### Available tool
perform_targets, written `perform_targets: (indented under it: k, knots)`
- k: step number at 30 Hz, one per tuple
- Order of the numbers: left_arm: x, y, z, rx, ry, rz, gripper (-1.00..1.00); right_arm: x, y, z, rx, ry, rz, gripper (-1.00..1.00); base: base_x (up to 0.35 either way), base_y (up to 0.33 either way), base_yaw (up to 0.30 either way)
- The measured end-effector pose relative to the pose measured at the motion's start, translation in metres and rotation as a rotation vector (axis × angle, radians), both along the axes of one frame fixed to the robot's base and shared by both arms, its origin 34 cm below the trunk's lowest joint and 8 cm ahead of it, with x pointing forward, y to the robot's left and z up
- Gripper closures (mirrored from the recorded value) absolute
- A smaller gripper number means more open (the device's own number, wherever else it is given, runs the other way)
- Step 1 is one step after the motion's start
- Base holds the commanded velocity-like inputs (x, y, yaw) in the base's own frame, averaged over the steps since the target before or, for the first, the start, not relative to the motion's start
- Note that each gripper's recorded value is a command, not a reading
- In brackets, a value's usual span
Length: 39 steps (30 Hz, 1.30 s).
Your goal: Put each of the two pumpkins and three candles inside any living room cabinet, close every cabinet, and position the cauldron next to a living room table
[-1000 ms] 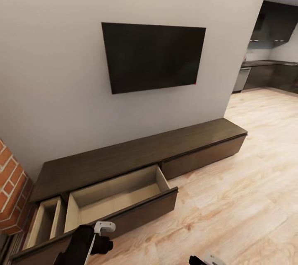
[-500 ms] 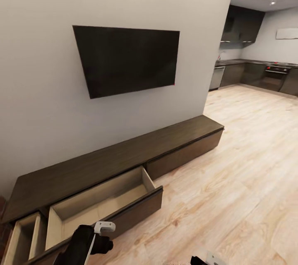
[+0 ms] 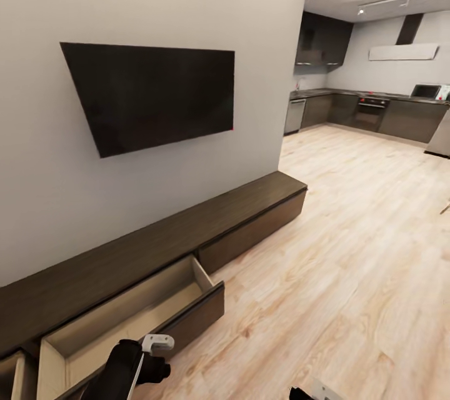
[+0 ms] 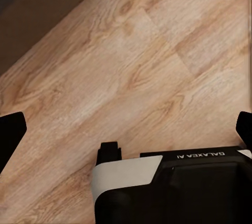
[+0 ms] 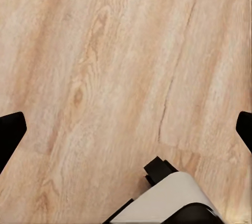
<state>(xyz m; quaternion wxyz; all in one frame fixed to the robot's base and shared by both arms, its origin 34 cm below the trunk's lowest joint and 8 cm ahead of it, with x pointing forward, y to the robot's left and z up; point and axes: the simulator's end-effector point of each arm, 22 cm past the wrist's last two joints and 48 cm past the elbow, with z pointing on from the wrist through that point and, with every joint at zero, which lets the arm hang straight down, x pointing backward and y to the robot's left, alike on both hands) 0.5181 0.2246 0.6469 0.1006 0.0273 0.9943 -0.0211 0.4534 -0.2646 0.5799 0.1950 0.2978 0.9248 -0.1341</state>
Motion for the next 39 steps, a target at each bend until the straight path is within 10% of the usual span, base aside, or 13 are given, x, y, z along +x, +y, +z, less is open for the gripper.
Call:
perform_targets:
  k: [39]
  knots:
    - [-0.007, 0.000, 0.048, 0.000, 0.001, 0.000, -1.00, -0.019, -0.017, 0.044, 0.001, 0.025, -0.082, -1.00, 0.000, 0.000, -0.288]
